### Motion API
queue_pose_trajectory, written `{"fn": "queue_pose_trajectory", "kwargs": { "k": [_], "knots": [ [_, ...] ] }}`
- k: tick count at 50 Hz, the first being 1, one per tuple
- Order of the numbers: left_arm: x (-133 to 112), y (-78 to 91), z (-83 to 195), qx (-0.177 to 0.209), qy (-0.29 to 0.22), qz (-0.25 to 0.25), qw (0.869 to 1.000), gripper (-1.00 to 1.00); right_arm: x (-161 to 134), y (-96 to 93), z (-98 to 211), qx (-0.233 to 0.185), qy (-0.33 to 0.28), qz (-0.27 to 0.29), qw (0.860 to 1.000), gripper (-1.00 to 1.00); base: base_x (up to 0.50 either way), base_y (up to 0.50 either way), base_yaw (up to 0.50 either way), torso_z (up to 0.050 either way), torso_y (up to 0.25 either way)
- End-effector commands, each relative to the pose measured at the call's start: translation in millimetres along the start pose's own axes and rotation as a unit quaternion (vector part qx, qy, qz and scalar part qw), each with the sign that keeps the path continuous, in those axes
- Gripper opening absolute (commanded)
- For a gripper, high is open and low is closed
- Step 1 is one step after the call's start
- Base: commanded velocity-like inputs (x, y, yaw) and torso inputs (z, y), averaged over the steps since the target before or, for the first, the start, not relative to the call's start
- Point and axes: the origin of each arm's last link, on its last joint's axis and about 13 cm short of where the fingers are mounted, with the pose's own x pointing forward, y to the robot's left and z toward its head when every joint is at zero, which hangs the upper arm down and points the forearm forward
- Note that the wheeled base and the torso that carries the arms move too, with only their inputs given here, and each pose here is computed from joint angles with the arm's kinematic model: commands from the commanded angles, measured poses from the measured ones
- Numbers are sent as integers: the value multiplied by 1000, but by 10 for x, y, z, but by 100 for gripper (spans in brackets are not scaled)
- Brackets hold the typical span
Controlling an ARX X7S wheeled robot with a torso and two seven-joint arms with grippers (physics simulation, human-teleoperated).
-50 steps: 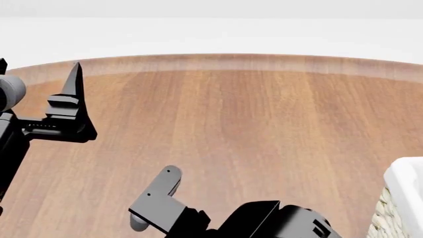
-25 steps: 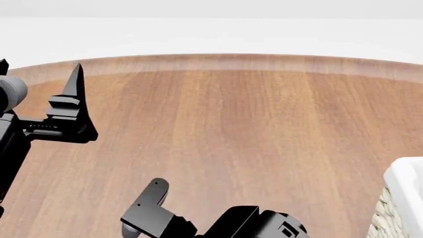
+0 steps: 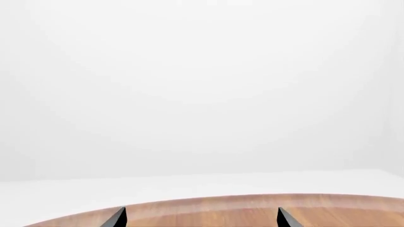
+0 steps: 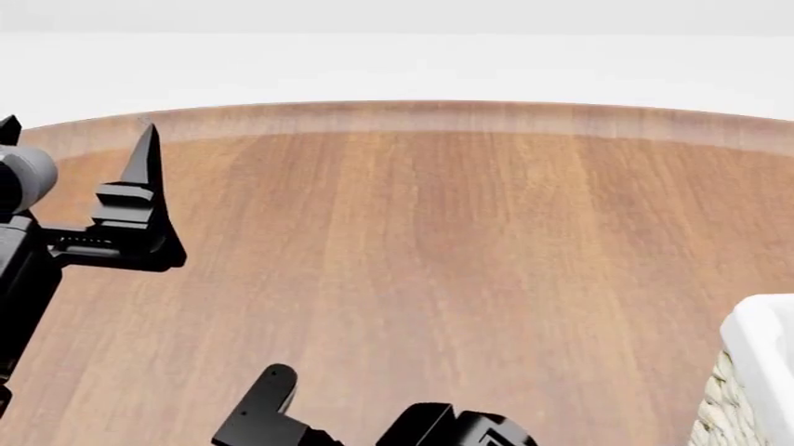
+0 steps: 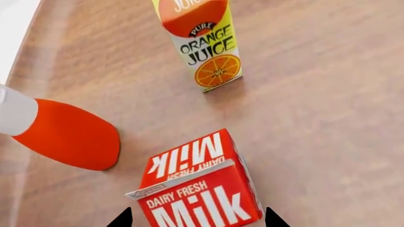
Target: Pick the milk and place it in the basket.
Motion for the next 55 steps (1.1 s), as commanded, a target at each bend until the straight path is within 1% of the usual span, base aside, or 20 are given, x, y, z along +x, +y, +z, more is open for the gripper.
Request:
{"fn": "queue_pose_trajectory", "kwargs": {
  "k": [1,16,27,28,31,46,49,51,52,53,54,55],
  "knots": [
    [5,7,-19,1,2,1,1000,100,87,-9,-37,4,11,18,1000,100,0,0,0,0,0],
    [14,4,-38,2,4,1,1000,100,119,-32,-78,10,16,21,1000,100,0,0,0,0,0],
    [24,16,-63,3,7,1,1000,100,195,-121,-149,14,15,34,999,100,0,0,0,0,0],
    [24,15,-66,3,7,1,1000,100,200,-120,-154,8,13,35,999,-100,0,0,0,0,0],
    [21,10,-81,3,8,0,1000,100,196,-93,-159,2,14,39,999,-100,0,0,0,0,0],
    [16,12,-95,3,10,0,1000,100,199,-93,-187,2,7,28,1000,-100,0,0,1,-1,0],
    [21,13,-96,3,10,0,1000,100,146,-84,-167,4,-19,3,1000,-100,0,0,1,0,0],
    [21,14,-91,3,10,0,1000,100,73,-115,-130,8,-54,-39,998,-100,0,0,1,0,0],
    [21,14,-89,3,10,0,1000,100,37,-122,-121,15,-65,-48,997,-100,0,0,0,0,0],
    [23,17,-85,4,9,1,1000,100,-62,-149,-94,29,-99,-83,991,-100,0,0,0,0,0],
    [24,18,-83,3,9,1,1000,100,-103,-157,-88,33,-109,-96,989,-100,0,0,0,0,0],
    [25,20,-82,3,9,2,1000,100,-212,-176,-59,52,-145,-128,980,-100,0,0,0,0,0]
  ]
}}
